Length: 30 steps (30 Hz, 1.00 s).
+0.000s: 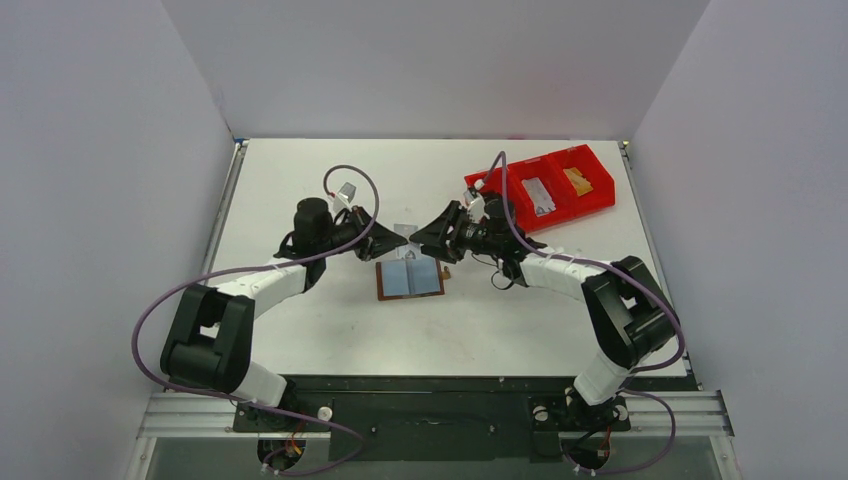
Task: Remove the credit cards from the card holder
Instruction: Place the credit card in the storage box.
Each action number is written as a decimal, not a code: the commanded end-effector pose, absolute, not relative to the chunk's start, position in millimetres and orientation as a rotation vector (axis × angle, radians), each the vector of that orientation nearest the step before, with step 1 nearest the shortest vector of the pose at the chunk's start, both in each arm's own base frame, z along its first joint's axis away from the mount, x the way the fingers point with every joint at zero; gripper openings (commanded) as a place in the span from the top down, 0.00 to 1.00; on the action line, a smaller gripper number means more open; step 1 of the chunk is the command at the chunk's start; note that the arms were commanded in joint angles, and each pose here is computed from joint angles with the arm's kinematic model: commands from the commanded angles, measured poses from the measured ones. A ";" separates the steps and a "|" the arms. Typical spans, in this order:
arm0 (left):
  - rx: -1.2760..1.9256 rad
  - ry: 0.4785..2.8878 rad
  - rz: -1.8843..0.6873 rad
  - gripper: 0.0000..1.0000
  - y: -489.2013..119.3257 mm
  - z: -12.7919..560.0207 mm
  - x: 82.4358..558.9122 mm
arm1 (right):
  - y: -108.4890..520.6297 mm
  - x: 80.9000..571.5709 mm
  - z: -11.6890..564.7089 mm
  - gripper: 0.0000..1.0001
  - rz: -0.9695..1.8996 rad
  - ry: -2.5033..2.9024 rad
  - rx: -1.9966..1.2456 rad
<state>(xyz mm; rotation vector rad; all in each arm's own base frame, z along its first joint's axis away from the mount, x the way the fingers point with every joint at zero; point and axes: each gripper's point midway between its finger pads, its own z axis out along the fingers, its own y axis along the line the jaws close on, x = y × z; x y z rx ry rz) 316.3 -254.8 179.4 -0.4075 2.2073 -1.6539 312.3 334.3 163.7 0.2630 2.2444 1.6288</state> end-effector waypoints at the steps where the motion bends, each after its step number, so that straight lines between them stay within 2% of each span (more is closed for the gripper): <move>1: -0.363 2.053 -1.763 1.00 -257.0 217.3 319.7 | 342.0 309.1 215.8 0.52 1.723 2.078 0.163; 6: -0.382 2.005 -1.802 1.00 -257.3 223.3 323.1 | 343.5 304.5 227.5 0.60 1.794 2.017 0.170; 11: -0.410 1.994 -1.815 1.00 -257.2 222.4 327.1 | 344.2 300.8 232.6 0.78 1.831 1.993 0.180; 15: -0.415 1.992 -1.818 1.00 -257.4 221.5 328.0 | 343.9 299.9 234.3 0.84 1.832 1.990 0.180; 19: -0.416 1.996 -1.819 1.00 -257.4 220.2 328.8 | 344.6 297.6 235.4 1.00 1.827 1.995 0.170; 20: -0.414 1.997 -1.819 1.00 -257.4 220.1 328.5 | 343.9 298.0 235.4 1.00 1.817 1.994 0.163; 22: -0.417 2.002 -1.817 0.95 -257.3 218.2 327.9 | 342.9 298.8 235.6 1.00 1.786 2.000 0.145; 23: -0.420 2.005 -1.815 0.85 -256.8 217.5 327.3 | 341.7 298.9 230.8 1.00 1.764 2.028 0.155; 25: -0.422 2.021 -1.797 0.73 -255.7 215.0 327.0 | 338.6 300.3 226.3 1.00 1.697 2.060 0.136; 27: -0.437 2.064 -1.739 0.64 -252.9 207.8 328.2 | 332.2 304.5 221.3 1.00 1.585 2.098 0.132; 30: -0.400 2.152 -1.559 0.61 -244.2 194.9 330.3 | 318.2 306.6 208.2 1.00 1.396 2.181 0.098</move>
